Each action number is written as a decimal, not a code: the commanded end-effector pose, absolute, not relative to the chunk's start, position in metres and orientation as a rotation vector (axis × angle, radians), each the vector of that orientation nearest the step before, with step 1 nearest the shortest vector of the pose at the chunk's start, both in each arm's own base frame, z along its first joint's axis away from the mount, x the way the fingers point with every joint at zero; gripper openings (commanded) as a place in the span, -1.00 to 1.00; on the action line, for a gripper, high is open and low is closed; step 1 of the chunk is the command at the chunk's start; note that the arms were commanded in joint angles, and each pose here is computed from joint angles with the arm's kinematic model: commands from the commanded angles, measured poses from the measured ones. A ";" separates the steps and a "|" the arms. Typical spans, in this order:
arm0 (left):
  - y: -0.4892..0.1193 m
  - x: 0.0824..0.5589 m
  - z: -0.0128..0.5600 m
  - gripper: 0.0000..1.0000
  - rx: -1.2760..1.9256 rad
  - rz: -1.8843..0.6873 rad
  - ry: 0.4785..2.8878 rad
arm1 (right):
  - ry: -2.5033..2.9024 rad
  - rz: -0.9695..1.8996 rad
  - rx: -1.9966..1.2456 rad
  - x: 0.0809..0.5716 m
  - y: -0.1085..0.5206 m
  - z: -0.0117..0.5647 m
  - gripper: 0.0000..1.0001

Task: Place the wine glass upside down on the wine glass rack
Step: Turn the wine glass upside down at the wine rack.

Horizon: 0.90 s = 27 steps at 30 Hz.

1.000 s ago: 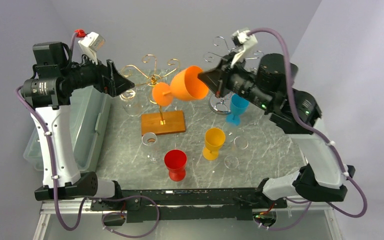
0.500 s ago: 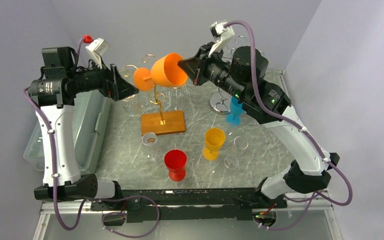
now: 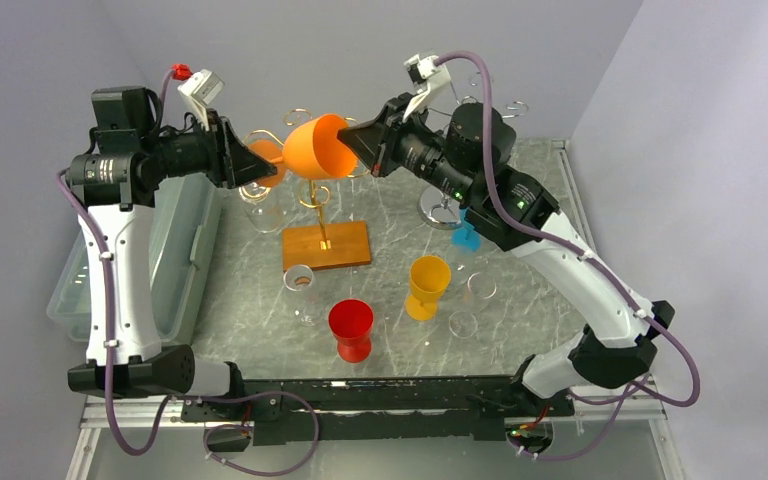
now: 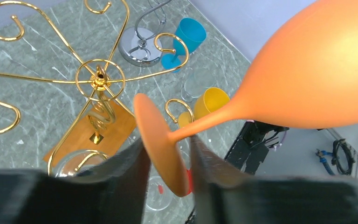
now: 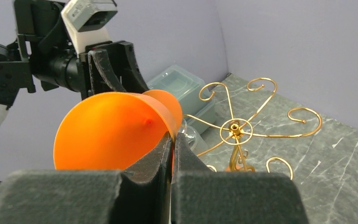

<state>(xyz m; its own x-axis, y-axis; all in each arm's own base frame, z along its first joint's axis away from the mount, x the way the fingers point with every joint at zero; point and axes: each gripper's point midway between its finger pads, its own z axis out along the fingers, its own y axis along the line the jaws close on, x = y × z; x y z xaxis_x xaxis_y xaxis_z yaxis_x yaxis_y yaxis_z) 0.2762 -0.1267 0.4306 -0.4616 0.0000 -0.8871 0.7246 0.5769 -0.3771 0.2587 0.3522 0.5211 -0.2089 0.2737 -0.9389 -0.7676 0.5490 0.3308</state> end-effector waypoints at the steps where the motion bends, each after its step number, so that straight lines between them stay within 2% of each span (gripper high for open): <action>1: -0.130 0.278 0.443 -0.47 0.662 -0.955 1.791 | 1.385 1.097 -0.440 0.239 0.344 0.550 -1.00; 3: -0.128 0.282 0.448 -0.84 0.675 -0.907 1.773 | 1.399 1.083 -0.450 0.238 0.342 0.545 -0.99; 4: -0.126 0.284 0.451 -0.97 0.687 -0.871 1.757 | 1.405 1.072 -0.454 0.236 0.338 0.543 -0.91; 5: -0.124 0.287 0.455 -1.00 0.694 -0.835 1.741 | 1.415 1.064 -0.462 0.234 0.336 0.539 -0.76; 9: -0.118 0.295 0.477 -1.00 0.742 -0.710 1.641 | 1.461 1.012 -0.497 0.226 0.321 0.523 0.16; 12: -0.118 0.295 0.495 -1.00 0.799 -0.634 1.531 | 1.513 0.960 -0.531 0.219 0.307 0.508 0.59; 13: -0.118 0.294 0.500 -1.00 0.818 -0.608 1.495 | 1.527 0.930 -0.544 0.218 0.301 0.504 0.67; 16: -0.119 0.286 0.517 -1.00 0.885 -0.524 1.371 | 1.557 0.861 -0.546 0.218 0.281 0.501 0.81; 20: -0.124 0.269 0.530 -1.00 0.984 -0.439 1.204 | 1.525 0.870 -0.539 0.215 0.270 0.519 0.89; 23: -0.127 0.258 0.534 -1.00 1.054 -0.360 1.065 | 1.493 0.962 -0.585 0.210 0.288 0.532 0.99; 27: -0.127 0.252 0.532 -1.00 1.098 -0.272 0.976 | 1.498 1.093 -0.665 0.209 0.327 0.528 1.00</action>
<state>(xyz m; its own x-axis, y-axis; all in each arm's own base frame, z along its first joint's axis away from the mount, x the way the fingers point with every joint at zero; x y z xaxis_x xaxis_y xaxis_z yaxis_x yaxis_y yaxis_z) 0.2591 -0.1232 0.5076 0.3440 0.2123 -0.9147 0.7396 0.5389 0.4032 0.2164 0.2918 0.5264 -0.1829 0.1641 -0.9693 -0.8024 0.5448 0.2436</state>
